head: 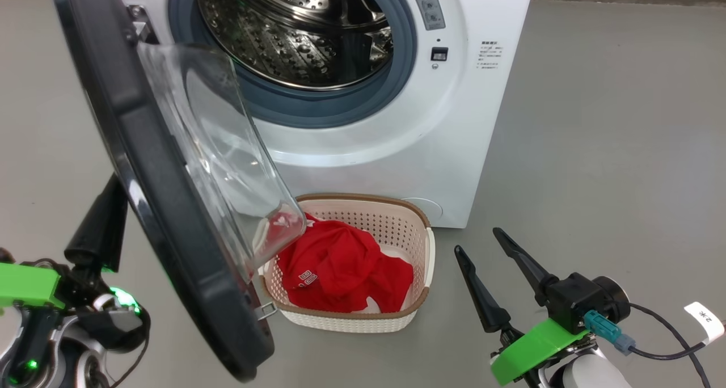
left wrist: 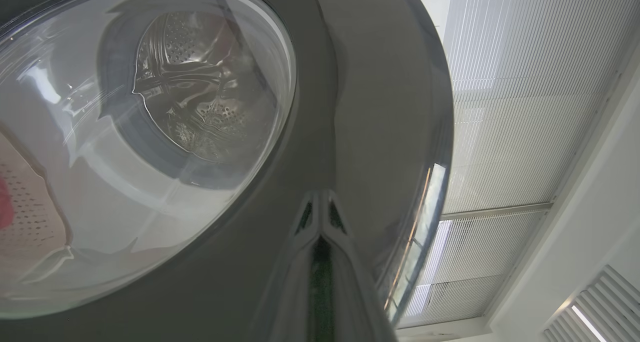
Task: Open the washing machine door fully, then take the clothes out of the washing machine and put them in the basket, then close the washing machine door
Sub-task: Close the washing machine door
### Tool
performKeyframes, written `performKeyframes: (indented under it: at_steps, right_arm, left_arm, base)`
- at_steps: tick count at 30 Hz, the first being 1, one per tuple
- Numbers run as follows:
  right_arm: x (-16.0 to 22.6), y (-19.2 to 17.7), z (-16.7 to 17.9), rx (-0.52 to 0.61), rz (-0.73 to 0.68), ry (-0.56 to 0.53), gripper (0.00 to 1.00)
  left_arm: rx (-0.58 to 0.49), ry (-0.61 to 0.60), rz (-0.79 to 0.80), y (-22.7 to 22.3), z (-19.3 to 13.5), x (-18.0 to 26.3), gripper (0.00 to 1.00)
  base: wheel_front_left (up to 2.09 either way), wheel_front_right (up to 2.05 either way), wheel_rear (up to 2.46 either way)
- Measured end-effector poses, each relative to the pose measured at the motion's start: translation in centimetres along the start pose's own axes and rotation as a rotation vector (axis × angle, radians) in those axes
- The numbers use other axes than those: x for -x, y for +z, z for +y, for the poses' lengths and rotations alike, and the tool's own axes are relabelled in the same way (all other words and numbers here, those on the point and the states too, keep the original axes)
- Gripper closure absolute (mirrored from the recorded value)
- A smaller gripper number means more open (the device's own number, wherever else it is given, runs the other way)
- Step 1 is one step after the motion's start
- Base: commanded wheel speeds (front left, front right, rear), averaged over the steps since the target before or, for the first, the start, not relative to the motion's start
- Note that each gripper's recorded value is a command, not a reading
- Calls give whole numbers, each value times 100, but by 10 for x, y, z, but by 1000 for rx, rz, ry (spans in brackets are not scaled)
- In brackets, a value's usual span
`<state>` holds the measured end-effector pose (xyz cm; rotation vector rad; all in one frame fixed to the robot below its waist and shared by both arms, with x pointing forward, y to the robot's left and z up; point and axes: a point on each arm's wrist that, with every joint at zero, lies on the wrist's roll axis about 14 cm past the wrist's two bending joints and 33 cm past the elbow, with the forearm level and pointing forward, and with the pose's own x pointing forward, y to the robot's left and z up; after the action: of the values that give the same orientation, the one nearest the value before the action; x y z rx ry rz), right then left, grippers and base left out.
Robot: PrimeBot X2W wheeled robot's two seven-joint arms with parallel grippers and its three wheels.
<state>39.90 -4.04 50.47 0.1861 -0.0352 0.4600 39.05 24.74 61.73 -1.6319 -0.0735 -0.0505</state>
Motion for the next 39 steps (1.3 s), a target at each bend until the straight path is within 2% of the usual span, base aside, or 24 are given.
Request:
performKeyframes:
  at_steps: [15, 22, 39]
  right_arm:
    - [13, 6, -21, -2, -15, -68, 0]
    - [23, 5, -38, 8, -12, -125, 0]
    - [33, 6, -78, 19, -10, -239, 0]
  left_arm:
    - [59, 6, 117, -47, 10, -24, 100]
    - [129, 1, 165, -68, 14, -42, 100]
    - [144, -33, 266, -120, 18, -90, 100]
  base:
    - [0, 0, 0]
    - [0, 0, 0]
    - [0, 0, 0]
